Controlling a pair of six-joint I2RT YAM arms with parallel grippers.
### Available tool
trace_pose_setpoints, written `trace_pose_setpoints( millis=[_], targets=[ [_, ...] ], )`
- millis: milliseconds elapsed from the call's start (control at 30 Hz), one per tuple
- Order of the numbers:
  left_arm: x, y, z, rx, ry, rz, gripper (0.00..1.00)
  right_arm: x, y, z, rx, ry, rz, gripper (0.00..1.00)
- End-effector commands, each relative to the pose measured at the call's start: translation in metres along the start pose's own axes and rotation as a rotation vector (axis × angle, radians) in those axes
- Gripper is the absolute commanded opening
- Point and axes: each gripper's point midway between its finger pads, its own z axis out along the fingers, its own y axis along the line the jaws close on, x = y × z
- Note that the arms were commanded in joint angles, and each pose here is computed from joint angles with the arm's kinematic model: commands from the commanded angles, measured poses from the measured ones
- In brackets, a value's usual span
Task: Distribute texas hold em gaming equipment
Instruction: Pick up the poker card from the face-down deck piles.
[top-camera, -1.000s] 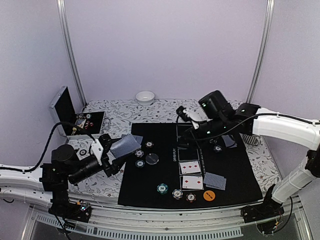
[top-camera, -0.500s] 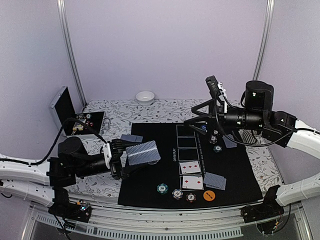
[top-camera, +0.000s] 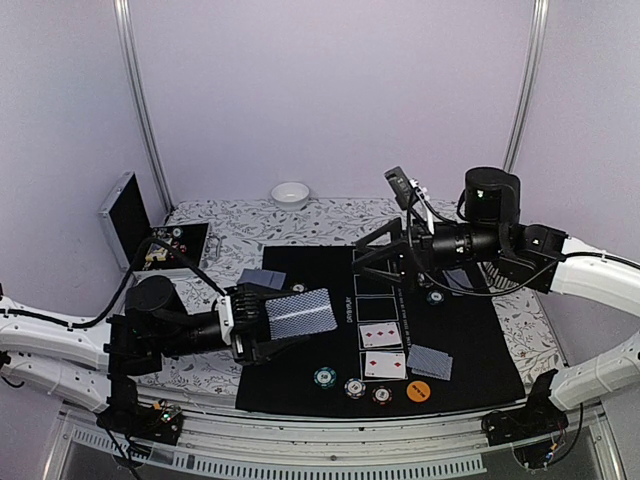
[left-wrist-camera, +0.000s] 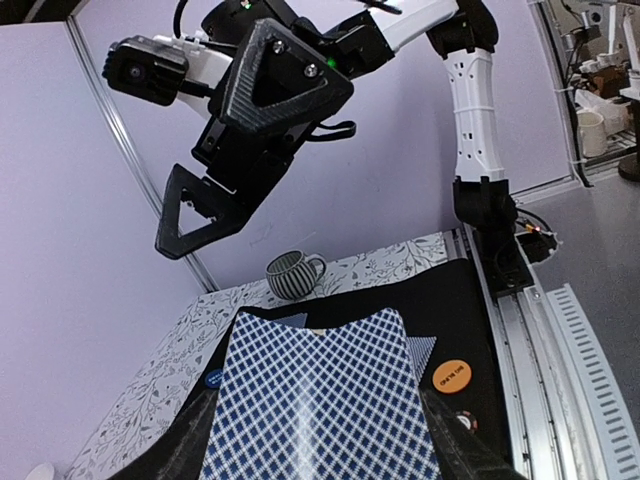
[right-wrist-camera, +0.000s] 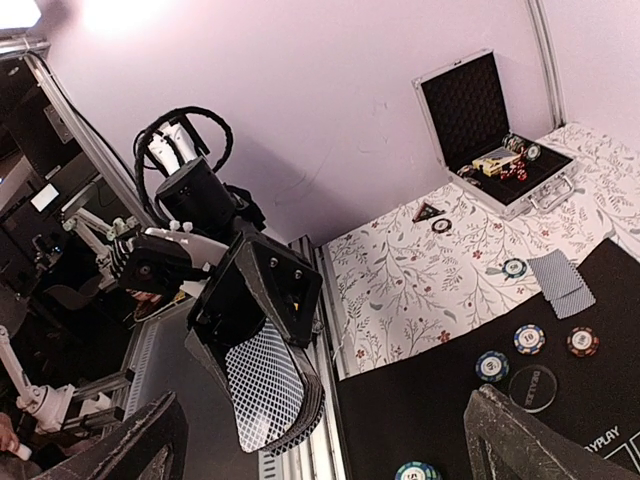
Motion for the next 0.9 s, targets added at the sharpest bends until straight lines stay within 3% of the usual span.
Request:
trace_pose_setpoints(
  millis=[0, 533, 867],
  targets=[
    [-0.030, 0.009, 0.001, -0.044, -0.088, 0.032, 0.61, -0.001, 0.005, 0.006, -0.054, 0.017, 0.057, 0.99],
    [-0.025, 0.008, 0.004, -0.069, -0.072, 0.062, 0.61, 0.049, -0.008, 0.072, -0.044, 0.220, 0.125, 0.99],
    [-0.028, 0.012, -0.005, -0.099, -0.091, 0.069, 0.61, 0.066, -0.036, 0.061, 0.126, 0.279, 0.097, 1.00]
  ],
)
